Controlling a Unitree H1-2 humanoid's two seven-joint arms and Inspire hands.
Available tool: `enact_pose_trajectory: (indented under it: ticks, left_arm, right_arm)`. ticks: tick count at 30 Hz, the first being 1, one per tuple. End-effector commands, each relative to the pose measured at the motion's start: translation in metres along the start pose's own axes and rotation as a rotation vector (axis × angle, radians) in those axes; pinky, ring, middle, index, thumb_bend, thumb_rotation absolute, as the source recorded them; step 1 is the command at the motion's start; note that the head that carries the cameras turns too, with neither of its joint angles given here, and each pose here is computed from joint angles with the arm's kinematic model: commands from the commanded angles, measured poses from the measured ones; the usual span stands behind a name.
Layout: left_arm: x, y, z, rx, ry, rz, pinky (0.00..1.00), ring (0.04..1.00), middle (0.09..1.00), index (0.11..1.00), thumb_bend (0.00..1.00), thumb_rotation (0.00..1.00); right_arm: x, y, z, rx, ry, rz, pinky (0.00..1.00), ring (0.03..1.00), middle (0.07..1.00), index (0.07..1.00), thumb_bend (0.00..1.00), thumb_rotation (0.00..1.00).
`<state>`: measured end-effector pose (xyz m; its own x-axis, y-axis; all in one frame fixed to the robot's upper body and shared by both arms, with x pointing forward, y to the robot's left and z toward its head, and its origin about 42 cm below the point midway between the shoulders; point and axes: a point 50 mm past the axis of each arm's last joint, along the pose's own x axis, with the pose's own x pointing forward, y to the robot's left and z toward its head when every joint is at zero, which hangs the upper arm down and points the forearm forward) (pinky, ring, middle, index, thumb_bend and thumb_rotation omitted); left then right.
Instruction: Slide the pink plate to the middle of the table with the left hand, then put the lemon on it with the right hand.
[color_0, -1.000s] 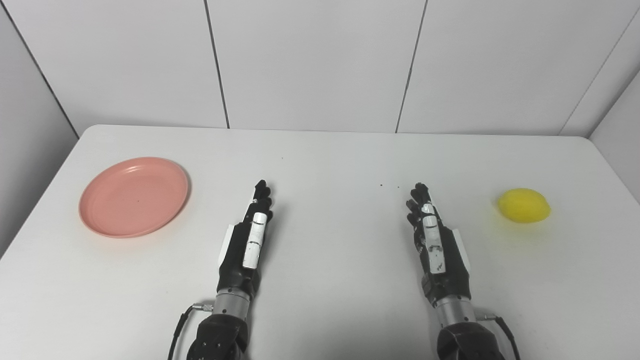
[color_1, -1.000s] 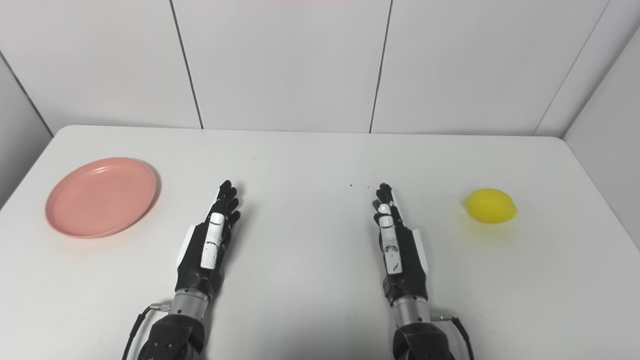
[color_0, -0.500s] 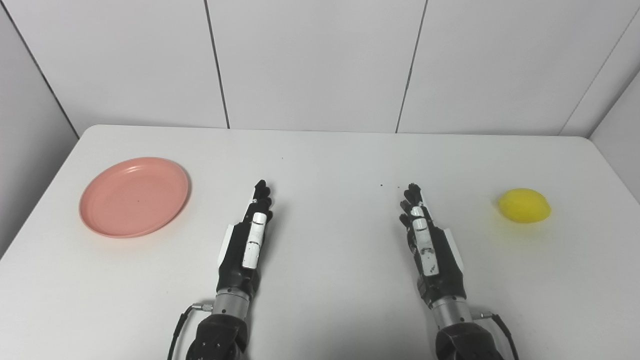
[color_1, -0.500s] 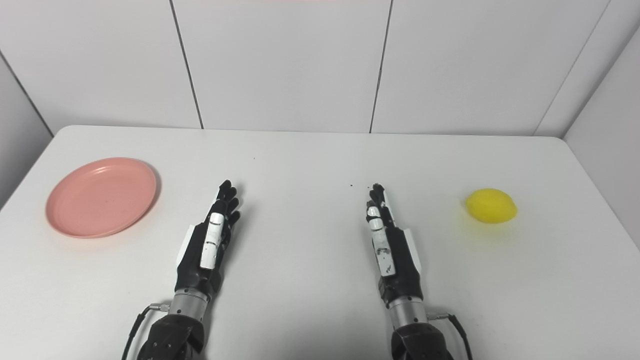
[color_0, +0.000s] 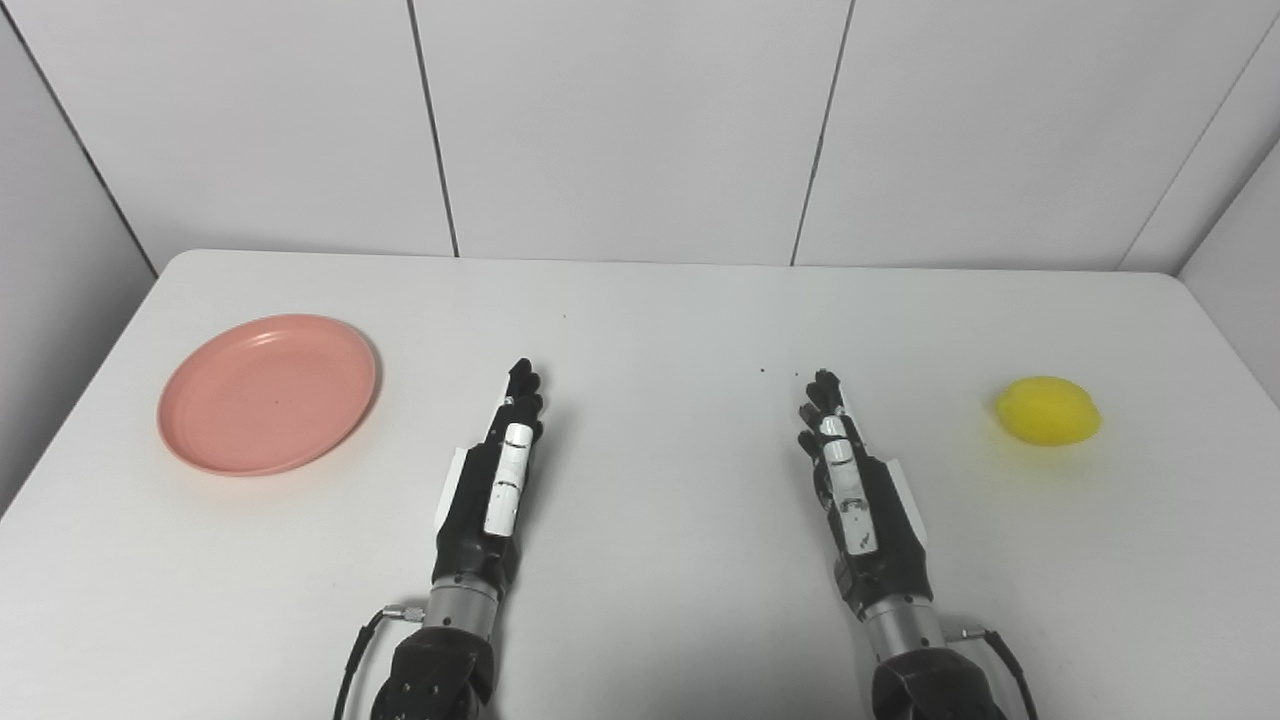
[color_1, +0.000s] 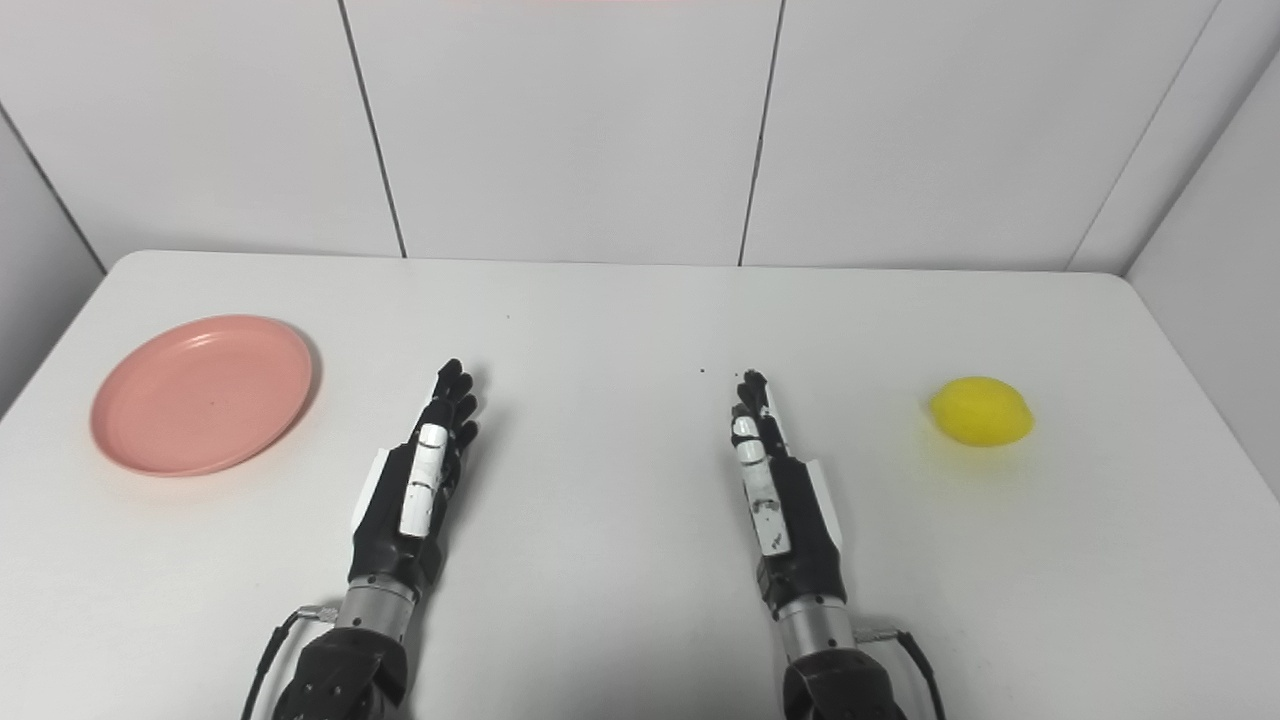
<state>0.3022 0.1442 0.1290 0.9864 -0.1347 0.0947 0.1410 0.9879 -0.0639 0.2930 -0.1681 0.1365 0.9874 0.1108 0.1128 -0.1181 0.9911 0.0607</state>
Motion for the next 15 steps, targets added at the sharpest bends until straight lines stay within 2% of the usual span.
enact_pose_trajectory:
  ticks: [1, 7, 12, 15]
  left_arm:
    - [0.005, -0.003, 0.013, -0.004, -0.062, -0.019, 1.00, 1.000, 1.000, 1.000, 0.65, 1.00]
    - [0.006, -0.008, 0.010, -0.002, -0.056, -0.020, 1.00, 1.000, 1.000, 1.000, 0.65, 1.00]
    - [0.005, -0.025, -0.007, -0.006, -0.042, -0.002, 1.00, 1.000, 1.000, 1.000, 0.64, 1.00]
    - [0.004, -0.038, -0.015, 0.005, -0.034, 0.010, 1.00, 1.000, 1.000, 1.000, 0.65, 1.00]
  right_arm:
    - [0.004, 0.005, 0.016, 0.012, -0.094, 0.011, 1.00, 1.000, 1.000, 1.000, 0.72, 1.00]
    - [0.003, -0.001, 0.014, 0.013, -0.093, 0.002, 1.00, 1.000, 1.000, 1.000, 0.72, 1.00]
    - [-0.006, -0.022, 0.007, 0.011, -0.115, -0.015, 1.00, 1.000, 1.000, 0.997, 0.71, 1.00]
    - [-0.009, -0.036, 0.000, -0.010, -0.129, -0.001, 1.00, 1.000, 1.000, 1.000, 0.66, 1.00]
